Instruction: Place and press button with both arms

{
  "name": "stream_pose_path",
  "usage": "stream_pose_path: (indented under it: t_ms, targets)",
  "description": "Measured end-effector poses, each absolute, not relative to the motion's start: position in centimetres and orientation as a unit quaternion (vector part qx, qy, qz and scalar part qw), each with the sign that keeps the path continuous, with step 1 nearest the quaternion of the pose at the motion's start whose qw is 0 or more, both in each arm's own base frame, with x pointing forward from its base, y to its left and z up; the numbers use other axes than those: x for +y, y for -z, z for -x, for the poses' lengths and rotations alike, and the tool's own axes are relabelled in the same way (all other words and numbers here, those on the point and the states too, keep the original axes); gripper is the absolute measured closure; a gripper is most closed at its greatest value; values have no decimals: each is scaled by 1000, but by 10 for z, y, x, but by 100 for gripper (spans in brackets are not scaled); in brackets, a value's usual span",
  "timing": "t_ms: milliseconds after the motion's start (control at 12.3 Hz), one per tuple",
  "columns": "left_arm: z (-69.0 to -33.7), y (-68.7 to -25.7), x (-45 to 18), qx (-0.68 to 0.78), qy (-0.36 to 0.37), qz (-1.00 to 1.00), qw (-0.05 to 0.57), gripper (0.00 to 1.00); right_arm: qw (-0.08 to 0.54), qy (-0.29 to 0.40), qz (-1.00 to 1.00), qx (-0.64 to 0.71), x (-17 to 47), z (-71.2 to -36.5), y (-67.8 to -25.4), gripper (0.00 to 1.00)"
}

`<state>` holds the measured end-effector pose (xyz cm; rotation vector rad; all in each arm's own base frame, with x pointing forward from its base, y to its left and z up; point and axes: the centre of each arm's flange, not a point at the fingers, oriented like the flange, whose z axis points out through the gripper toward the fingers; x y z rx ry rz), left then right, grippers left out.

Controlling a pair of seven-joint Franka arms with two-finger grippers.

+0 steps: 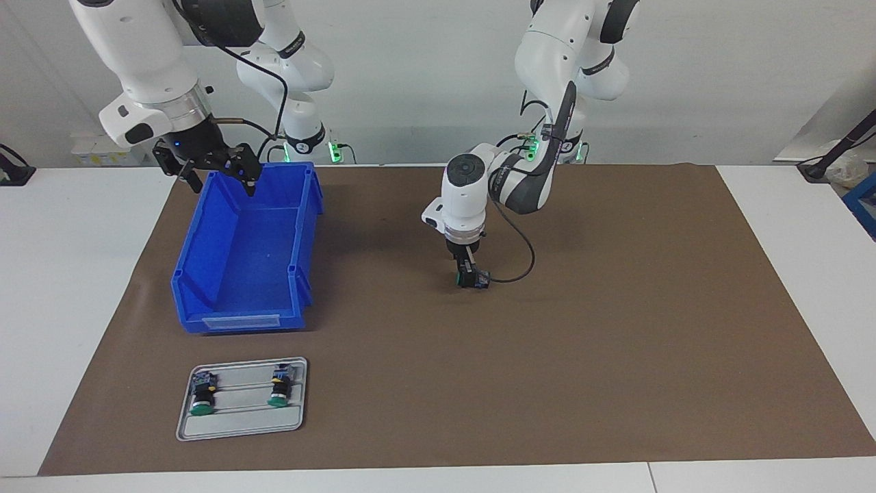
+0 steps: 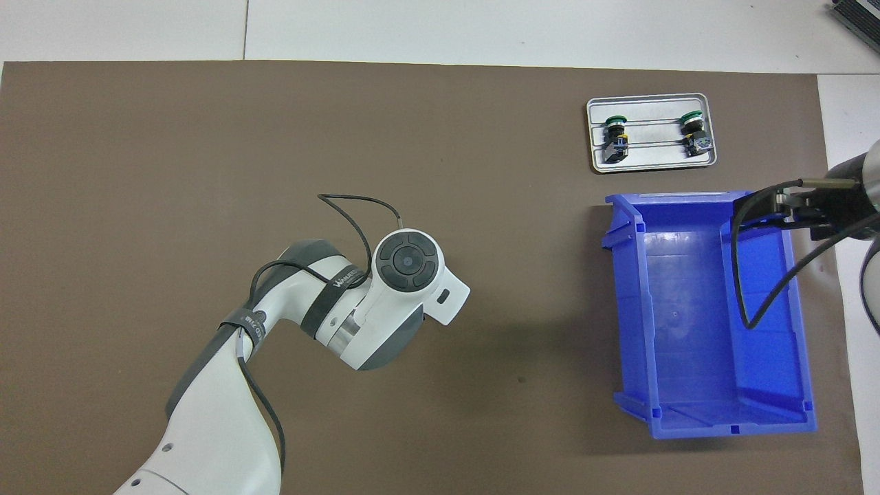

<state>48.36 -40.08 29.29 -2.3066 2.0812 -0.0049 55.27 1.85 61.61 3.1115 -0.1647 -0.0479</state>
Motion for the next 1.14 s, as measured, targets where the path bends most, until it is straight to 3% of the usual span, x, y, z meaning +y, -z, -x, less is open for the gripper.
stream_pose_path:
  t_ms: [81, 244, 488, 1140]
  targets:
    - [-483, -292, -400, 670, 2, 742, 17, 12, 18, 15, -998, -53, 17, -551, -615, 0]
    - [-482, -290, -400, 670, 2, 742, 17, 30, 25, 9, -998, -53, 16, -547, -612, 0]
    - [-483, -291, -401, 673, 13, 739, 22, 35, 27, 8, -998, -53, 18, -540, -610, 0]
    - [-487, -292, -398, 692, 22, 719, 55, 33, 26, 0, -998, -49, 25, -541, -610, 0]
